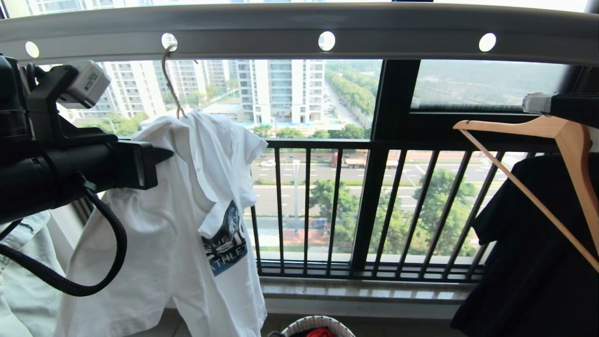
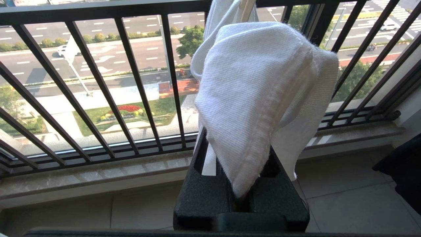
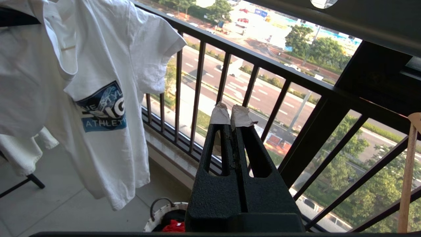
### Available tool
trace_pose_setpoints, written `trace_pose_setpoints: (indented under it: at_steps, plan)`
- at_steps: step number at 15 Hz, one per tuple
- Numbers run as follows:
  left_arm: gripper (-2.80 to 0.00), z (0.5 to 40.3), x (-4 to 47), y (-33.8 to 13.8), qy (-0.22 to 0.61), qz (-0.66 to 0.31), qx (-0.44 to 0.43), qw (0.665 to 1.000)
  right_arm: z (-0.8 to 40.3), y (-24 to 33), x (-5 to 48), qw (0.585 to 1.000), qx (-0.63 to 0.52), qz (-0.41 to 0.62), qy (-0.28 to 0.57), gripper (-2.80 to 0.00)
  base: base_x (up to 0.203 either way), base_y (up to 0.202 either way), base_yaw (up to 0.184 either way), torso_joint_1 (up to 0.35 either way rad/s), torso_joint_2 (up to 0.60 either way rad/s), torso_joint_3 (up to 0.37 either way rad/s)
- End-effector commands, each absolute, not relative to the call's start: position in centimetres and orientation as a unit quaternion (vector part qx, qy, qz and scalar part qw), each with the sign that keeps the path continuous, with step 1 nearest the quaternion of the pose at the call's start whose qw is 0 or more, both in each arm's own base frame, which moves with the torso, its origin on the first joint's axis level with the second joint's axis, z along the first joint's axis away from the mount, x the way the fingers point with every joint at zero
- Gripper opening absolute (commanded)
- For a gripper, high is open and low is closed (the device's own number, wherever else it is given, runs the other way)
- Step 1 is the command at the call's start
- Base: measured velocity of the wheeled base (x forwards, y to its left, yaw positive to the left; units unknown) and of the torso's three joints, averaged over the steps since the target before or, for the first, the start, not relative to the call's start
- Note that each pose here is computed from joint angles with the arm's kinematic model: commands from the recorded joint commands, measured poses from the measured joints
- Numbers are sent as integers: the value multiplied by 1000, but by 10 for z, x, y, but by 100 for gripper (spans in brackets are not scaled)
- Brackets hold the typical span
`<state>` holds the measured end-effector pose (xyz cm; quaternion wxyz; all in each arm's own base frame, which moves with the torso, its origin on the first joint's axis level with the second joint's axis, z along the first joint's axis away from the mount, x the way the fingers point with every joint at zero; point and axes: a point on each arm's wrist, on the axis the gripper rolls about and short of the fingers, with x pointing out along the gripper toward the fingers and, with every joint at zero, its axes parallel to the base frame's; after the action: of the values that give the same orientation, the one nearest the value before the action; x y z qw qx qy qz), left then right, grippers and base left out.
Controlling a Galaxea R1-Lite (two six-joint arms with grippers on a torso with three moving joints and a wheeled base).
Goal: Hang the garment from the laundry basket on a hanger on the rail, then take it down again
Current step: Hang the clothes rack on the clothesline
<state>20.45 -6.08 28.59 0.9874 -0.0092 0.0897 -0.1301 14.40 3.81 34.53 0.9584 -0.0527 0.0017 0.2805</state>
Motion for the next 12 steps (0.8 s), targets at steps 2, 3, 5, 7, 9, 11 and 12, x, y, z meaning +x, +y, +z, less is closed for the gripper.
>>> trace_pose_setpoints:
  at_steps: [2, 3, 5, 7, 9, 11, 12]
  plan:
    - [0, 286, 204, -61, 91, -130, -10, 987, 345, 38, 144, 958, -53, 282, 2, -280, 0, 0, 0, 0, 0, 0]
    - [0, 286, 204, -61, 89, -130, -10, 987, 345, 38, 144, 958, -54, 282, 1, -280, 0, 0, 0, 0, 0, 0]
    - [0, 286, 203, -60, 89, -130, -10, 987, 345, 38, 144, 958, -53, 282, 2, -280, 0, 0, 0, 0, 0, 0]
    - [0, 286, 198, -59, 87, -130, -11, 988, 345, 38, 144, 958, -53, 282, 2, -280, 0, 0, 0, 0, 0, 0]
    - [0, 290, 184, -55, 75, -132, -14, 988, 345, 38, 144, 958, -53, 282, 2, -280, 0, 0, 0, 0, 0, 0]
    - [0, 290, 168, -50, 66, -132, -17, 989, 345, 38, 144, 958, -53, 282, 2, -280, 0, 0, 0, 0, 0, 0]
    - [0, 290, 159, -47, 61, -129, -20, 990, 345, 38, 144, 958, -53, 282, 2, -280, 0, 0, 0, 0, 0, 0]
